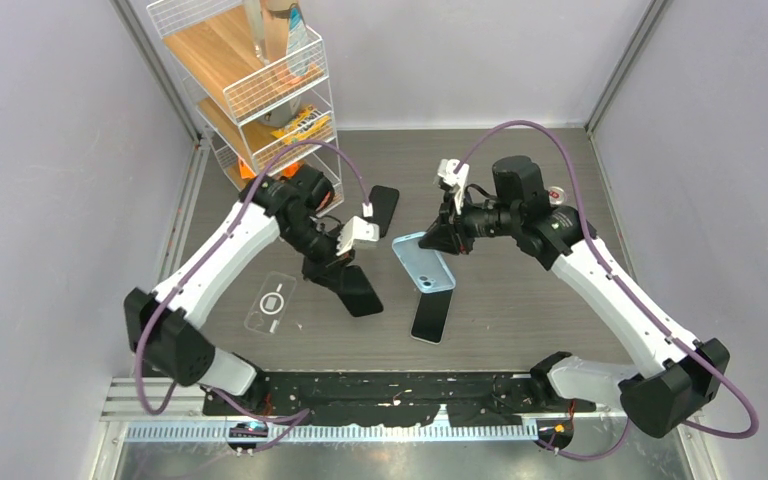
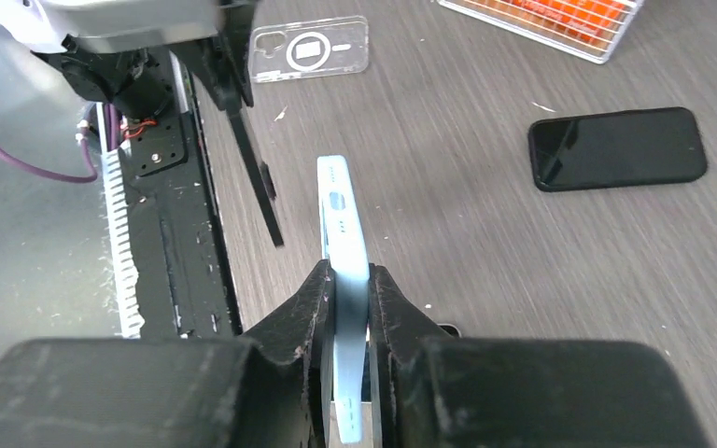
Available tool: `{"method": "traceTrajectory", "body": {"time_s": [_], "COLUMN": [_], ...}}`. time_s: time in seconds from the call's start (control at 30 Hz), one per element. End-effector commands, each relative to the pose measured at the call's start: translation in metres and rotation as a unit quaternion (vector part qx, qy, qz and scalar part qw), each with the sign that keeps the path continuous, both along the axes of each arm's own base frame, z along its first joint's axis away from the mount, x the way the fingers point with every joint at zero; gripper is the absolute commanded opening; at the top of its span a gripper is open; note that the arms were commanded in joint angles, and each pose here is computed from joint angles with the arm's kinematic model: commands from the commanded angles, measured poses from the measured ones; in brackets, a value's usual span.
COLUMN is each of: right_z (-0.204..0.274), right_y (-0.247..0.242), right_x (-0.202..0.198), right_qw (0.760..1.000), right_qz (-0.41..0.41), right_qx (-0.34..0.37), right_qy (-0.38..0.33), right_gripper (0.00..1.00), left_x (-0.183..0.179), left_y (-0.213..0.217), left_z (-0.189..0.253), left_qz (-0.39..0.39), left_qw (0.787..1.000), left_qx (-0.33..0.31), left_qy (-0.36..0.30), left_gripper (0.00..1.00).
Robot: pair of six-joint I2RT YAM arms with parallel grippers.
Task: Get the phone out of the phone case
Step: Place the phone at the center of the board.
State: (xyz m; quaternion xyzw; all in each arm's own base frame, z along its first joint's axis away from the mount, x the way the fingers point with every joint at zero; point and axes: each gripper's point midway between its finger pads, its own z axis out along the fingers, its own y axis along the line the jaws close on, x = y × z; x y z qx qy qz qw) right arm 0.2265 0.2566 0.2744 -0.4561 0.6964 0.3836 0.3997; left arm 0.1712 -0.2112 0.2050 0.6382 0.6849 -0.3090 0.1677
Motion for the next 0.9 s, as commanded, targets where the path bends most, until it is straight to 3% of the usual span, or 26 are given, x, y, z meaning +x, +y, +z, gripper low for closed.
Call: {"method": "traceTrajectory", "body": {"time_s": [0.0, 0.43, 0.87], "right_z": [0.018, 0.005, 0.005], "right_y": [-0.012, -0.036, -0.061], "right_x": [0.007, 0.007, 0.009], "right_qw": [0.998, 0.995, 0.991], "right_qz": [-0.027, -0.074, -0.118], "right_qx": [0.007, 0.012, 0.022], "right_qy": [-0.055, -0.061, -0.060], "right_gripper": [0.05, 0.05, 0.05], "left_x": [-0.021, 0.018, 0.017], "left_y": [0.034, 0.023, -0.015], "left_z": [-0.004, -0.029, -0.047], "left_qz": [-0.042, -0.007, -0.066], "left_qw": [0.994, 0.995, 0.978], "left_qx": [0.036, 0.053, 0.087], "left_qy": [0.091, 0.089, 0.179], "left_gripper": [0.01, 0.00, 0.00]}}
